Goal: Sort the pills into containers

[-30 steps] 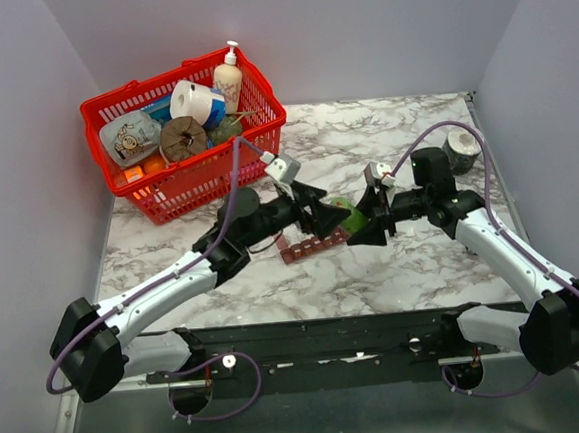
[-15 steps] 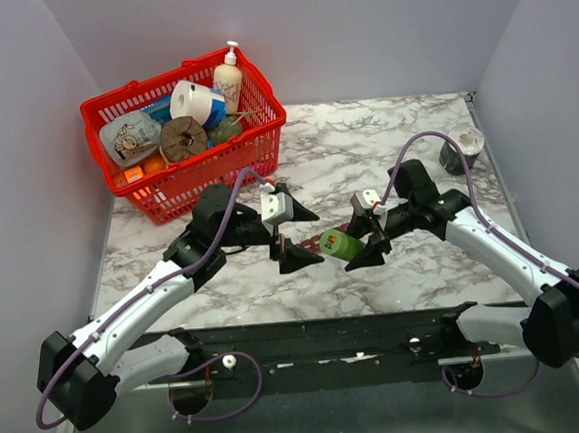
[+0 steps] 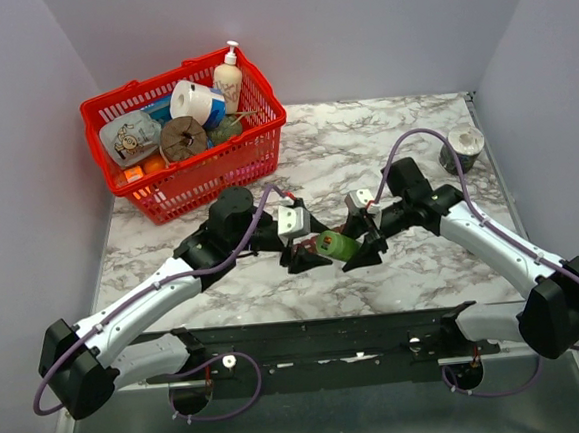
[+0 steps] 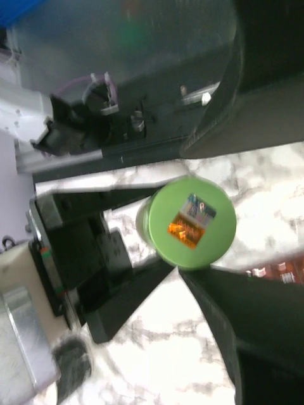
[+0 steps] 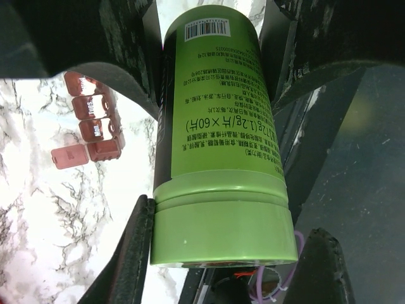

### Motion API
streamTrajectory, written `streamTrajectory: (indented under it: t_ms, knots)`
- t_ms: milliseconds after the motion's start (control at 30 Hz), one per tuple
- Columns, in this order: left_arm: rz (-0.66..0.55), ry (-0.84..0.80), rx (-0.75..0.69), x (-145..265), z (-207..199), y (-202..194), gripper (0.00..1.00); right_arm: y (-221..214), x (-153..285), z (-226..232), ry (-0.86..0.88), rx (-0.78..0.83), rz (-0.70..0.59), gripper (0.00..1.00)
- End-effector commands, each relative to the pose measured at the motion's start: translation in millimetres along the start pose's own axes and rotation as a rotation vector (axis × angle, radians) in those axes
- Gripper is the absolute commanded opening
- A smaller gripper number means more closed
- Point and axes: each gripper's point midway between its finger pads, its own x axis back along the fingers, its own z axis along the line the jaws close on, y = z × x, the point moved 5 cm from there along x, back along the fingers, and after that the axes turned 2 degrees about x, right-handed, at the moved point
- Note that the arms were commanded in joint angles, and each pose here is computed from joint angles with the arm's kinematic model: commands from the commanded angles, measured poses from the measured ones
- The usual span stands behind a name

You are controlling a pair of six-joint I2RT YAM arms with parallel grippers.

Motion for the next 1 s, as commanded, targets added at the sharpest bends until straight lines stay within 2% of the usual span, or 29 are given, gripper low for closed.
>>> streamTrajectory:
  t_ms: [0, 33, 100, 133, 167, 200, 300, 333, 367, 433, 467, 567, 667, 733, 767, 800, 833, 900, 933, 967]
  knots:
    - [0.01, 0.04, -0.023, -3, 7, 9, 0.58, 9, -1, 1, 0.016, 0.019, -0.025, 0.05]
    - [0.016, 0.045, -0.012, -4, 8, 8, 0.38, 9, -1, 1, 0.017, 0.016, -0.027, 0.05]
    - [0.024, 0.095, 0.025, -4, 13, 9, 0.19, 7, -1, 1, 0.009, 0.008, -0.019, 0.05]
    - [0.028, 0.114, 0.042, -3, 15, 8, 0.03, 6, -1, 0, 0.002, 0.001, -0.012, 0.04]
    - [0.028, 0.14, 0.067, -3, 17, 9, 0.0, 6, -1, -3, -0.014, 0.008, -0.005, 0.04]
    - [0.025, 0.242, 0.116, -1, 27, 11, 0.0, 2, 1, -7, -0.048, -0.013, 0.026, 0.04]
    - [0.012, 0.307, 0.352, -1, 29, 9, 0.0, -4, 6, -23, -0.179, 0.013, 0.091, 0.04]
    - [-0.034, 0.353, 0.507, -3, 32, 11, 0.0, -9, 7, -25, -0.223, -0.021, 0.106, 0.04]
    - [-0.041, 0.382, 0.591, -4, 34, 8, 0.0, -4, 10, -35, -0.286, 0.014, 0.104, 0.04]
    - [-0.055, 0.495, 0.785, -6, 45, -5, 0.0, -10, 18, -48, -0.412, -0.027, 0.161, 0.02]
    - [-0.102, 0.559, 0.984, -8, 47, -10, 0.0, -10, 21, -56, -0.465, -0.02, 0.165, 0.02]
    - [-0.163, 0.695, 1.295, -11, 49, -24, 0.0, -13, 32, -69, -0.593, -0.031, 0.205, 0.01]
    - [-0.182, 0.84, 1.425, -7, 55, -26, 0.0, -15, 32, -72, -0.61, -0.04, 0.21, 0.01]
    - [-0.213, 0.854, 1.471, -9, 59, -19, 0.0, -16, 29, -69, -0.585, -0.044, 0.198, 0.01]
    - [-0.214, 0.846, 1.458, -10, 60, -15, 0.03, -16, 28, -67, -0.572, -0.043, 0.192, 0.01]
    - [-0.202, 0.837, 1.44, -12, 61, -13, 0.12, -16, 27, -65, -0.56, -0.042, 0.186, 0.01]
    - [-0.191, 0.806, 1.368, -13, 63, -5, 0.43, -15, 23, -61, -0.526, -0.041, 0.168, 0.01]
    - [-0.166, 0.71, 1.25, -14, 58, 6, 0.78, -13, 21, -56, -0.497, -0.037, 0.151, 0.01]
    - [-0.165, 0.663, 1.129, -13, 57, 11, 0.99, -11, 19, -53, -0.468, -0.032, 0.137, 0.01]
    - [-0.17, 0.627, 1.052, -12, 54, 14, 0.99, -11, 18, -50, -0.45, -0.037, 0.133, 0.01]
